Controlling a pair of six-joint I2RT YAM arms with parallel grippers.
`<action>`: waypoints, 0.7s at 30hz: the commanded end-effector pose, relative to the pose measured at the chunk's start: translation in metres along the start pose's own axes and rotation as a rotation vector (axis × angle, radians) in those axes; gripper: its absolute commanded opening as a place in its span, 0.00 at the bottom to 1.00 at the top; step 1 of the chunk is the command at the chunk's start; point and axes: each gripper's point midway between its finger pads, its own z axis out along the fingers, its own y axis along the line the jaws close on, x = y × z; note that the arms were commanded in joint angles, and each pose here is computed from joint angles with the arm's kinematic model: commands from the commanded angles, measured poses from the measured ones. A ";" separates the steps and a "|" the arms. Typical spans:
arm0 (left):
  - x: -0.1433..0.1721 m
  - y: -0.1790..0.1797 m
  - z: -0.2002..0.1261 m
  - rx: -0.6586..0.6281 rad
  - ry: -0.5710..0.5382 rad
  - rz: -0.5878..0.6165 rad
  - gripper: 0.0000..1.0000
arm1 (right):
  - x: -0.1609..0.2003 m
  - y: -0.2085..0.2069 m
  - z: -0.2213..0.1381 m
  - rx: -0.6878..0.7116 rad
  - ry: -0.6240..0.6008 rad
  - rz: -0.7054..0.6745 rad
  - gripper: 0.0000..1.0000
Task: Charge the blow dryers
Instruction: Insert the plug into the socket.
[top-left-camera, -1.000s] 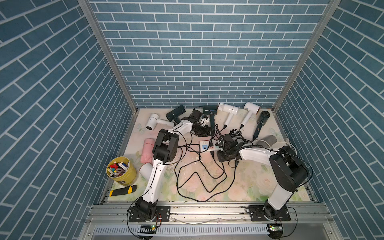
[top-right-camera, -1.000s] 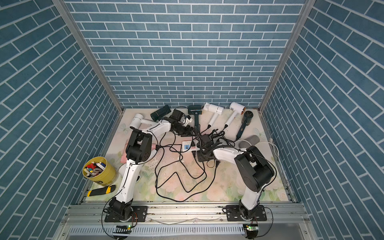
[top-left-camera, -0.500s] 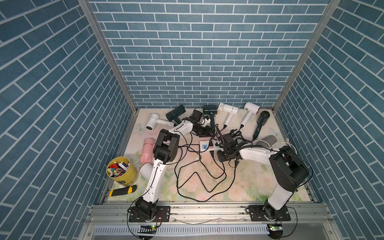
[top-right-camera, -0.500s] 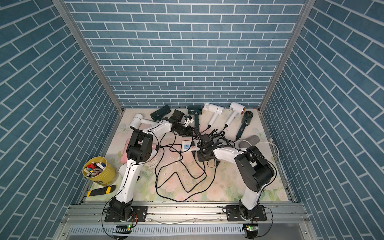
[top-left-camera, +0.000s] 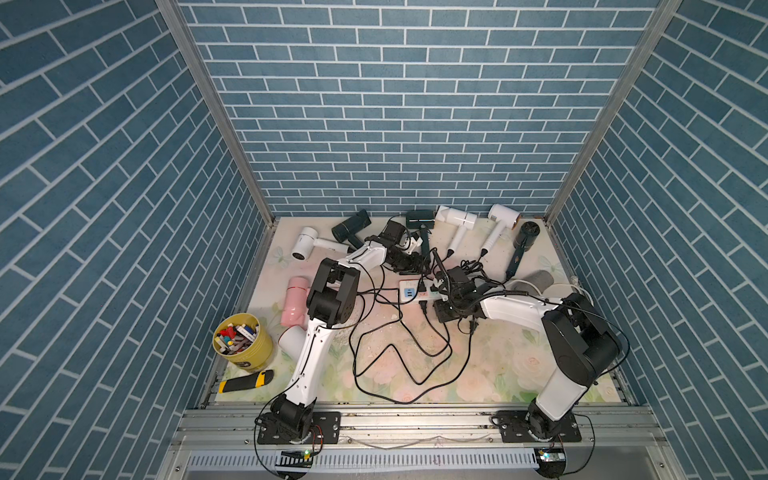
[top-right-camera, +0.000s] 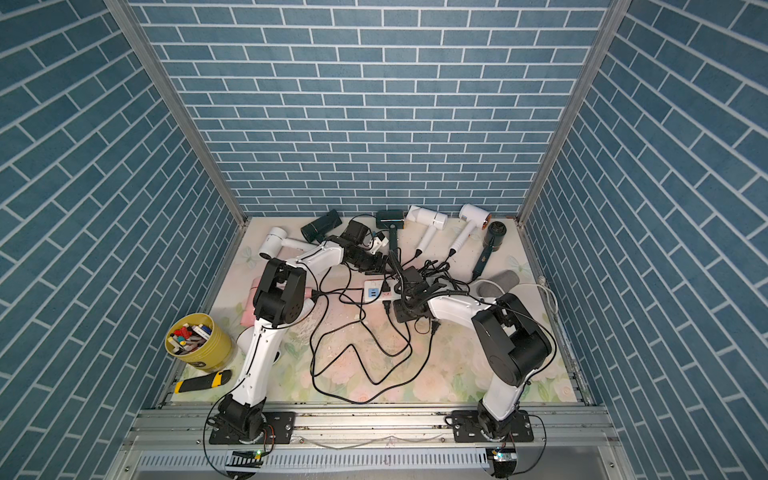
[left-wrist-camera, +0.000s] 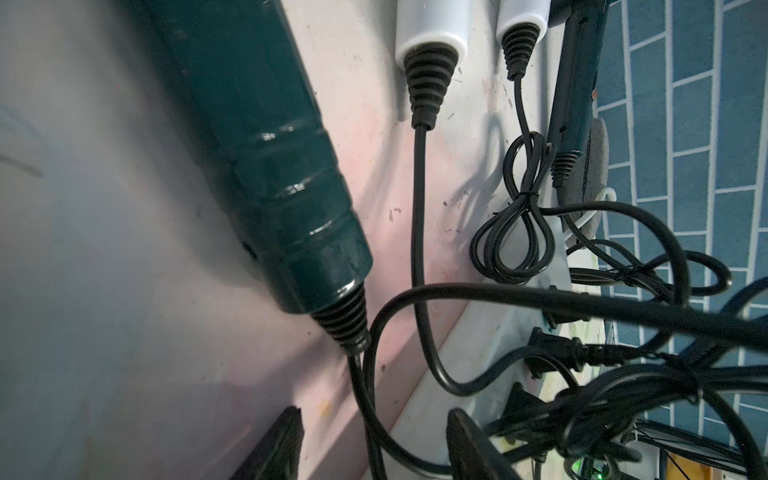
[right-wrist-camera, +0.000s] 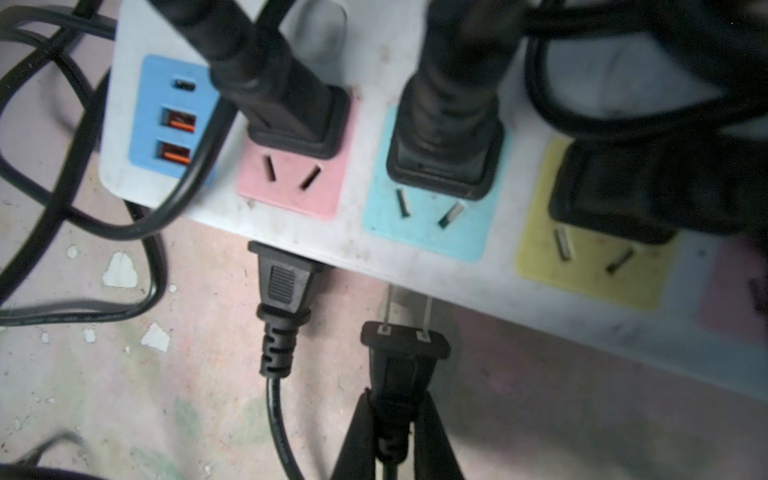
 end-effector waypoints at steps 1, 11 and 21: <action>0.044 0.029 0.026 -0.055 0.122 -0.077 0.61 | -0.014 0.000 -0.007 0.007 -0.054 -0.043 0.00; 0.047 0.027 0.028 -0.049 0.129 -0.074 0.60 | -0.009 0.001 0.007 -0.004 -0.014 -0.079 0.00; 0.051 0.029 0.031 -0.050 0.139 -0.074 0.60 | -0.009 0.000 0.011 -0.002 -0.026 -0.167 0.00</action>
